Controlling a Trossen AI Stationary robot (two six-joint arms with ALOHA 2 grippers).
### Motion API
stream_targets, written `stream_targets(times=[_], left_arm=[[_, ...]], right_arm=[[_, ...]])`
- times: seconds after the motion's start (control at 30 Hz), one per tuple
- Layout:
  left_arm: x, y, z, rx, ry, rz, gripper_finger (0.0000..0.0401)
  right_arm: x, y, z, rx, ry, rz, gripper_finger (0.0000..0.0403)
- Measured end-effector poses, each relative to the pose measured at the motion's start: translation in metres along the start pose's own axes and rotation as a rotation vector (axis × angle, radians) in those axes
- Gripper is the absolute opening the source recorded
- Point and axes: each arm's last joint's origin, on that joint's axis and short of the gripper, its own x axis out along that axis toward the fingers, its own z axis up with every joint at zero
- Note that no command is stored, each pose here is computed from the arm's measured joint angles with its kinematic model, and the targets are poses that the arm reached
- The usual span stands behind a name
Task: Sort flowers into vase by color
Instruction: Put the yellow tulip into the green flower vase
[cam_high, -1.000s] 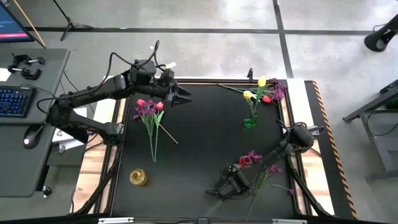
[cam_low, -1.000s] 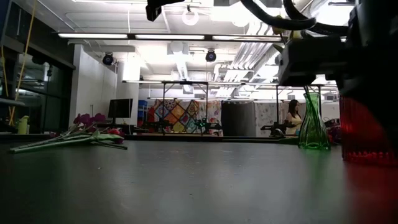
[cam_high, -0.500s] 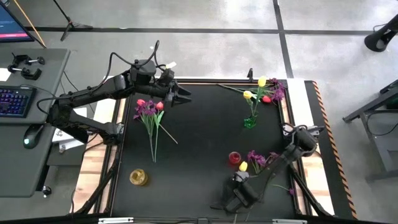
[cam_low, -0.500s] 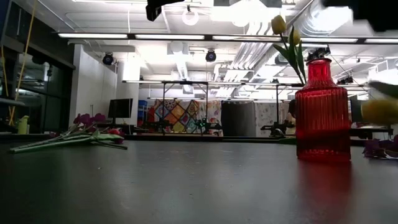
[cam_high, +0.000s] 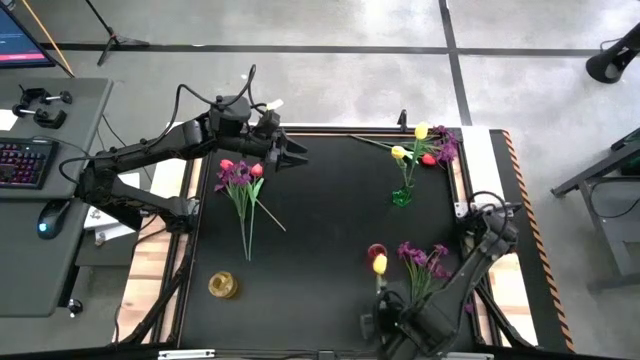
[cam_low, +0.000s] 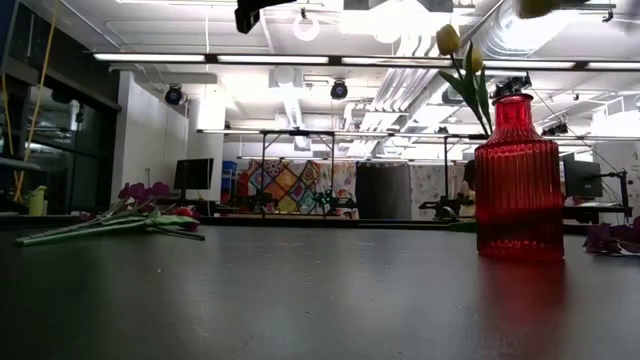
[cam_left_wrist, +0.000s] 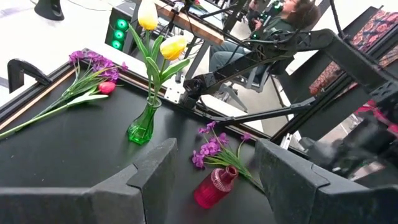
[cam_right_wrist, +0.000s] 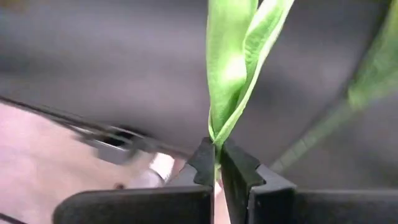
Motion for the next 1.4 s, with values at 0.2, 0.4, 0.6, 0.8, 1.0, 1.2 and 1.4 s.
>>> stream_targets(times=[0.2, 0.4, 0.6, 0.8, 1.0, 1.2, 1.4], left_arm=[[0.000, 0.000, 0.000, -0.025, 0.004, -0.009, 0.0205], [-0.009, -0.009, 0.013, -0.009, 0.008, -0.158, 0.0205], [-0.026, -0.021, 0.038, 0.030, -0.033, -0.283, 0.0205], [-0.042, -0.027, 0.053, 0.072, -0.045, -0.395, 0.0205], [-0.059, -0.026, 0.054, 0.140, -0.062, -0.391, 0.0205], [-0.062, -0.024, 0.055, 0.180, -0.088, -0.342, 0.0205], [-0.053, -0.020, 0.059, 0.207, -0.155, -0.215, 0.0205]], right_arm=[[-0.033, 0.017, 0.030, -0.147, -0.248, 0.149, 0.0000], [-0.058, 0.033, 0.079, -0.310, -0.497, 0.176, 0.0000], [-0.084, 0.033, 0.140, -0.359, -0.702, 0.145, 0.0000], [-0.118, 0.012, 0.193, -0.395, -0.867, 0.080, 0.0000], [-0.143, -0.039, 0.223, -0.334, -0.946, 0.058, 0.0000], [-0.124, -0.105, 0.227, -0.234, -0.930, 0.059, 0.0000], [-0.105, -0.159, 0.235, -0.216, -0.960, 0.026, 0.0000]])
